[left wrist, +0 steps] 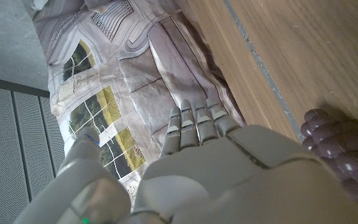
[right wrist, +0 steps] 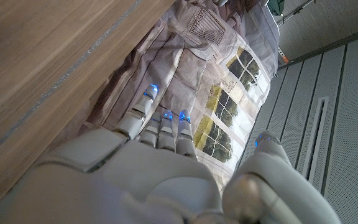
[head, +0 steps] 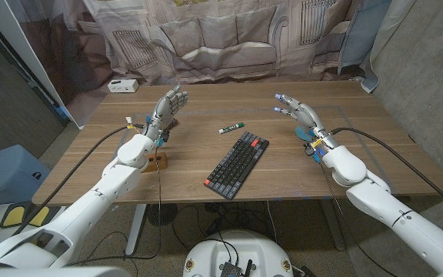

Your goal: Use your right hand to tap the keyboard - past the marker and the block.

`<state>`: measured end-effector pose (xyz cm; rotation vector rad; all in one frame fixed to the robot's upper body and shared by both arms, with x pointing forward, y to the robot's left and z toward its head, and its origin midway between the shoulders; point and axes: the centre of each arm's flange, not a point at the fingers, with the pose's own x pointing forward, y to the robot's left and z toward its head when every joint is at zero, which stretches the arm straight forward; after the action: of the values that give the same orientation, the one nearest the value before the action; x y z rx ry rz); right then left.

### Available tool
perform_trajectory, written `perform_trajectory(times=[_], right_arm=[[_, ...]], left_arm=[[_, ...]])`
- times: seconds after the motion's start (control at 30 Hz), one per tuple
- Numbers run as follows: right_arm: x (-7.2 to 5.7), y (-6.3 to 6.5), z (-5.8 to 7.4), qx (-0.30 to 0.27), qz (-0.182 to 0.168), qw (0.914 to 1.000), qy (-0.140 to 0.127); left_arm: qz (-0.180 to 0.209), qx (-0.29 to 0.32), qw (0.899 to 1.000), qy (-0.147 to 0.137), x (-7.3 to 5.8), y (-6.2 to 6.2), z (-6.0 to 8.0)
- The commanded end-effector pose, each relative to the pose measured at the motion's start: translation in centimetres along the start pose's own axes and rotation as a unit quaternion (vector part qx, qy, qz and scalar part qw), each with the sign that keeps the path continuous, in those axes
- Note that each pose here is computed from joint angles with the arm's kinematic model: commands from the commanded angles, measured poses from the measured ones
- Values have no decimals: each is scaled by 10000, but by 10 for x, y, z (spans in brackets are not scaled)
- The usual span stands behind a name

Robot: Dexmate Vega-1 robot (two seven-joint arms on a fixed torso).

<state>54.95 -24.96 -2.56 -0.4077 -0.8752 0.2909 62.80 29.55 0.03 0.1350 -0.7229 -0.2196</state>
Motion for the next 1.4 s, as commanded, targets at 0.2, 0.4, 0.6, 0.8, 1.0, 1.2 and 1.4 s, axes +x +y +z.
perform_trajectory(times=[0.2,0.4,0.6,0.8,1.0,1.2,1.4], right_arm=[[-13,7,11,-795,-162,9965,-213],[-15,10,12,-1148,-189,9928,-275],[-17,10,13,-1427,-201,9890,-339],[-18,9,18,-1882,-198,9810,-438],[-19,10,23,-2212,-188,9735,-538],[-19,12,26,-2559,-214,9646,-600],[-24,14,28,-3179,-290,9453,-676]], left_arm=[[19,73,10000,40,-11,0,3],[13,76,10000,30,-12,-2,4],[-15,111,9999,25,-13,-2,4],[-1,91,10000,17,-14,-3,4],[-7,71,10000,2,-15,-4,4],[-39,40,10000,10,-15,-7,3],[35,-201,9998,-21,-14,-9,-1]])
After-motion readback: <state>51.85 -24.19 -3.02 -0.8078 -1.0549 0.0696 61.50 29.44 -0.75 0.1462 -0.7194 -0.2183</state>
